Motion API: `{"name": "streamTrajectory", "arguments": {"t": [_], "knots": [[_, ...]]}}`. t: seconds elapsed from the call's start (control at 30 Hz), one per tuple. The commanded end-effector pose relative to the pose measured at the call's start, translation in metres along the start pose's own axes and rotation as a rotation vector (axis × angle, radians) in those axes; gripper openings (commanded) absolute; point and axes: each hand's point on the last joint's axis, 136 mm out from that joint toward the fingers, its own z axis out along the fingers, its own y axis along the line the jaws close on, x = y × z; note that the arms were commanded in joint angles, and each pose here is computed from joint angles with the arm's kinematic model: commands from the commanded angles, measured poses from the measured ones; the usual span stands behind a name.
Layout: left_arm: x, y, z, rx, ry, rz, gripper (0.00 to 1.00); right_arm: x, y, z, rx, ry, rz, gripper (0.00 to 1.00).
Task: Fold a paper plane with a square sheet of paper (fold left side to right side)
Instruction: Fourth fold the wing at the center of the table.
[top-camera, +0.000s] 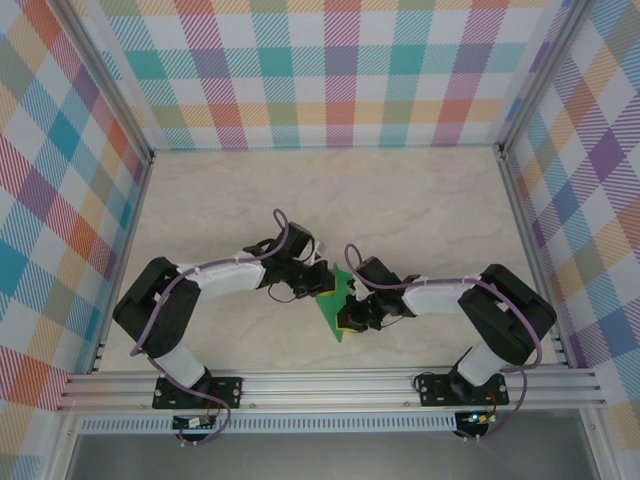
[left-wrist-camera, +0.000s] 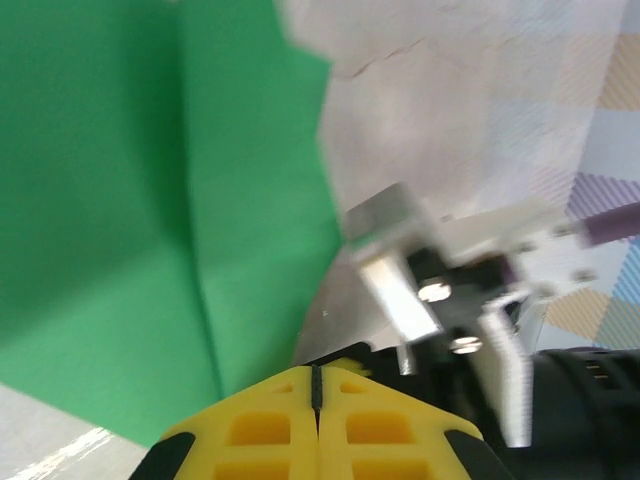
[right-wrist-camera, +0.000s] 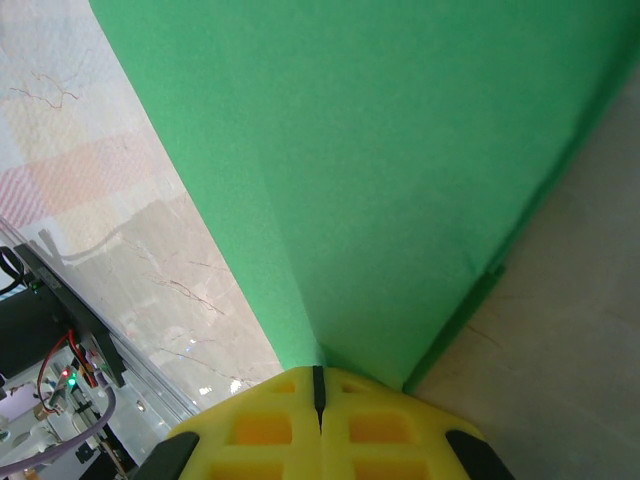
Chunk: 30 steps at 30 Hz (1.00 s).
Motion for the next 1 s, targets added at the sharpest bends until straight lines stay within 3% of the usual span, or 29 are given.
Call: {"name": "streamTrajectory", "arguments": {"t": [0.0, 0.67, 0.97], "knots": [[0.004, -0.002, 0.012, 0.037, 0.018, -0.017, 0.03, 0.017, -0.058, 0.002, 0.221, 0.025, 0.080, 0.00], [0.021, 0.011, 0.052, 0.019, 0.101, -0.042, 0.01, 0.017, -0.057, 0.004, 0.228, 0.042, 0.070, 0.00], [0.009, 0.044, 0.053, -0.102, 0.064, -0.041, 0.00, 0.022, -0.064, 0.003, 0.264, 0.061, 0.076, 0.00]]}}
